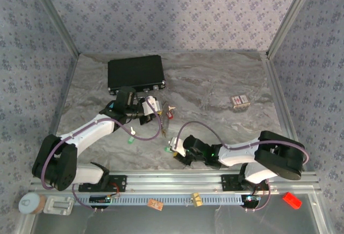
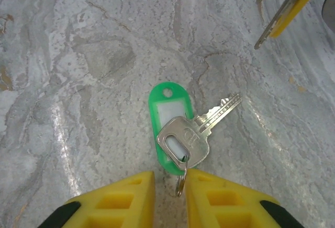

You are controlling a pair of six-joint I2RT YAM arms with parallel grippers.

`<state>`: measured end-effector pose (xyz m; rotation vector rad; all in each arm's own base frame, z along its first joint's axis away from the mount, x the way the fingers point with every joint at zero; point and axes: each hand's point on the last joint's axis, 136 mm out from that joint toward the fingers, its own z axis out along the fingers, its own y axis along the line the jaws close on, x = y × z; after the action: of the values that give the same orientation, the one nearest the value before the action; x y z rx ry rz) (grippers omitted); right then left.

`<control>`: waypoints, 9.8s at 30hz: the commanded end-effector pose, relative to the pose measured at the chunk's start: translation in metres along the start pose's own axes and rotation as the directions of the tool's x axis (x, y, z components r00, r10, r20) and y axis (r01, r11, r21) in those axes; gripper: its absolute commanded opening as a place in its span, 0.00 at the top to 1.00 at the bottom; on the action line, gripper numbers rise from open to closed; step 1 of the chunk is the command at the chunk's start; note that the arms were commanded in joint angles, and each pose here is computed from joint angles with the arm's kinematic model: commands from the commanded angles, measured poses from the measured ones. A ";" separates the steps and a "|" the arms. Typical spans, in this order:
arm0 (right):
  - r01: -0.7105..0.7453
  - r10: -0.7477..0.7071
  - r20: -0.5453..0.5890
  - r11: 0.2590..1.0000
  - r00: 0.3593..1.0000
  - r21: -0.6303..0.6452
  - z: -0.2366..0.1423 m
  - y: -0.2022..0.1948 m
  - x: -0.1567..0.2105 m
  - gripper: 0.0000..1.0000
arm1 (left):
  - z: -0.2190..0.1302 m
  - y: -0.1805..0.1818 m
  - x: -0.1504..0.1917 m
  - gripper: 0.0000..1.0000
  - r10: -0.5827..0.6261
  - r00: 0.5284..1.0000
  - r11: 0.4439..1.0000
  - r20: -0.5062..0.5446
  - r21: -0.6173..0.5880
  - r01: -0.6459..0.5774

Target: Put the keys on the keyring

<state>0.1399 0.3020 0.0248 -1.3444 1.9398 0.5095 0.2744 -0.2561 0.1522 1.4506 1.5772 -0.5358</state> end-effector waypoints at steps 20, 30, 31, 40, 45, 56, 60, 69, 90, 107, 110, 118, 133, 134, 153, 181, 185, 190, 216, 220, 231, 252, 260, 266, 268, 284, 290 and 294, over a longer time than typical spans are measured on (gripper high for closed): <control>-0.016 0.016 0.037 1.000 0.999 -0.015 0.003 -0.005 -0.002 0.88 | -0.001 -0.010 -0.005 1.00 0.012 1.000 0.999 0.028 0.044 -0.013; -0.026 0.028 0.053 0.999 0.998 -0.032 -0.002 -0.003 -0.006 1.00 | -0.002 -0.010 -0.005 1.00 0.017 1.000 0.999 0.027 0.042 -0.018; -0.025 0.027 0.059 0.999 0.998 -0.033 -0.004 -0.003 -0.008 1.00 | -0.002 -0.011 -0.005 1.00 0.018 0.999 0.999 0.027 0.042 -0.020; -0.089 0.090 0.124 0.996 0.988 -0.012 -0.059 -0.033 -0.040 1.00 | -0.010 -0.031 -0.014 1.00 0.147 0.989 0.988 0.025 0.043 -0.148; -0.185 0.180 0.138 0.983 0.974 0.024 -0.091 -0.062 -0.055 1.00 | -0.013 -0.052 -0.017 1.00 0.224 0.974 0.971 0.034 0.081 -0.226; -0.283 0.342 0.183 0.915 0.922 -0.287 -0.101 -0.060 -0.111 1.00 | -0.008 -0.064 -0.028 1.00 0.233 0.971 0.964 0.047 0.117 -0.237; -0.353 0.421 0.097 0.848 0.902 -0.396 -0.094 -0.063 -0.115 1.00 | -0.003 -0.066 -0.024 1.00 0.294 0.955 0.951 0.027 0.092 -0.295; -0.439 0.495 -0.044 0.724 0.868 -0.531 -0.080 -0.066 -0.122 1.00 | 0.001 -0.066 -0.017 1.00 0.418 0.908 0.909 -0.038 0.019 -0.417; -0.490 0.533 -0.078 0.698 0.843 -0.523 -0.063 -0.077 -0.128 1.00 | 0.000 -0.064 -0.023 1.00 0.452 0.891 0.891 -0.024 -0.028 -0.453; -0.496 0.553 -0.062 0.686 0.831 -0.532 -0.056 -0.079 -0.136 1.00 | -0.002 -0.065 -0.025 1.00 0.455 0.890 0.890 -0.014 -0.032 -0.455; -0.498 0.553 -0.063 0.687 0.831 -0.530 -0.055 -0.079 -0.136 1.00 | -0.001 -0.065 -0.024 1.00 0.456 0.890 0.890 -0.015 -0.032 -0.456; -0.541 0.572 -0.091 0.697 0.815 -0.470 -0.046 -0.086 -0.126 1.00 | -0.003 -0.065 -0.026 1.00 0.459 0.888 0.887 -0.012 -0.043 -0.460; -0.615 0.605 -0.149 0.710 0.782 -0.345 -0.031 -0.098 -0.110 1.00 | -0.005 -0.063 -0.029 1.00 0.495 0.869 0.865 -0.013 -0.088 -0.494; -0.611 0.600 -0.149 0.715 0.786 -0.339 -0.030 -0.098 -0.111 1.00 | -0.004 -0.063 -0.029 1.00 0.494 0.870 0.866 -0.013 -0.091 -0.493; -0.591 0.593 -0.091 0.752 0.800 -0.292 -0.025 -0.095 -0.117 1.00 | 0.005 -0.053 -0.033 1.00 0.331 0.944 0.936 0.010 -0.127 -0.327; -0.562 0.591 0.014 0.775 0.807 -0.290 -0.037 -0.103 -0.099 1.00 | -0.016 -0.024 -0.031 1.00 -0.442 0.838 0.875 0.319 -0.054 0.482; -0.505 0.518 0.006 0.837 0.856 -0.213 -0.041 -0.102 -0.084 1.00 | -0.017 -0.017 -0.028 1.00 -0.531 0.784 0.824 0.322 -0.019 0.566; -0.501 0.494 -0.083 0.859 0.865 -0.108 -0.040 -0.100 -0.057 1.00 | -0.017 -0.013 -0.028 1.00 -0.603 0.735 0.774 0.309 0.006 0.633; -0.800 0.785 -0.260 0.596 0.562 0.068 -0.026 -0.106 0.013 1.00 | -0.014 -0.026 -0.028 1.00 -0.569 0.782 0.816 0.254 0.055 0.576; -0.794 0.792 -0.248 0.596 0.558 0.120 -0.027 -0.114 0.017 0.81 | -0.015 -0.026 -0.029 1.00 -0.565 0.785 0.819 0.255 0.054 0.572; -0.661 0.670 -0.044 0.740 0.741 0.127 -0.071 -0.134 -0.036 0.62 | -0.013 0.004 -0.003 1.00 -0.788 0.559 0.549 0.258 -0.116 0.828; -0.500 0.504 0.175 0.863 0.846 -0.070 -0.033 -0.105 -0.118 0.64 | -0.009 0.000 0.012 1.00 -0.957 0.005 -0.084 0.290 -0.295 0.952; -0.575 0.553 0.230 0.818 0.801 0.036 -0.031 -0.155 -0.117 0.63 | -0.010 -0.016 0.012 1.00 -0.923 -0.209 -0.306 0.323 -0.287 0.908; -0.547 0.531 0.215 0.837 0.820 0.016 -0.053 -0.144 -0.109 0.62 | -0.019 -0.020 0.017 1.00 -0.850 -0.364 -0.486 0.380 -0.301 0.821; -0.534 0.523 0.214 0.846 0.825 -0.007 -0.063 -0.135 -0.105 0.63 | -0.018 -0.021 0.018 1.00 -0.830 -0.401 -0.523 0.387 -0.293 0.800; -0.170 0.198 0.427 0.980 0.883 -0.103 -0.050 -0.069 -0.111 0.65 | -0.005 -0.018 -0.005 1.00 -0.859 -0.403 -0.486 0.315 -0.255 0.836; -0.207 0.222 0.449 0.975 0.865 -0.082 -0.030 -0.080 -0.109 0.67 | -0.004 -0.019 -0.011 1.00 -0.866 -0.403 -0.474 0.295 -0.230 0.850; -0.235 0.235 0.469 0.970 0.851 -0.060 -0.026 -0.091 -0.111 0.68 | -0.005 -0.020 -0.014 1.00 -0.870 -0.403 -0.469 0.286 -0.221 0.855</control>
<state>0.2236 0.3197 0.1119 -0.9338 1.7799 0.8933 0.2539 -0.2577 0.1445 -0.9153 2.5289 -0.9563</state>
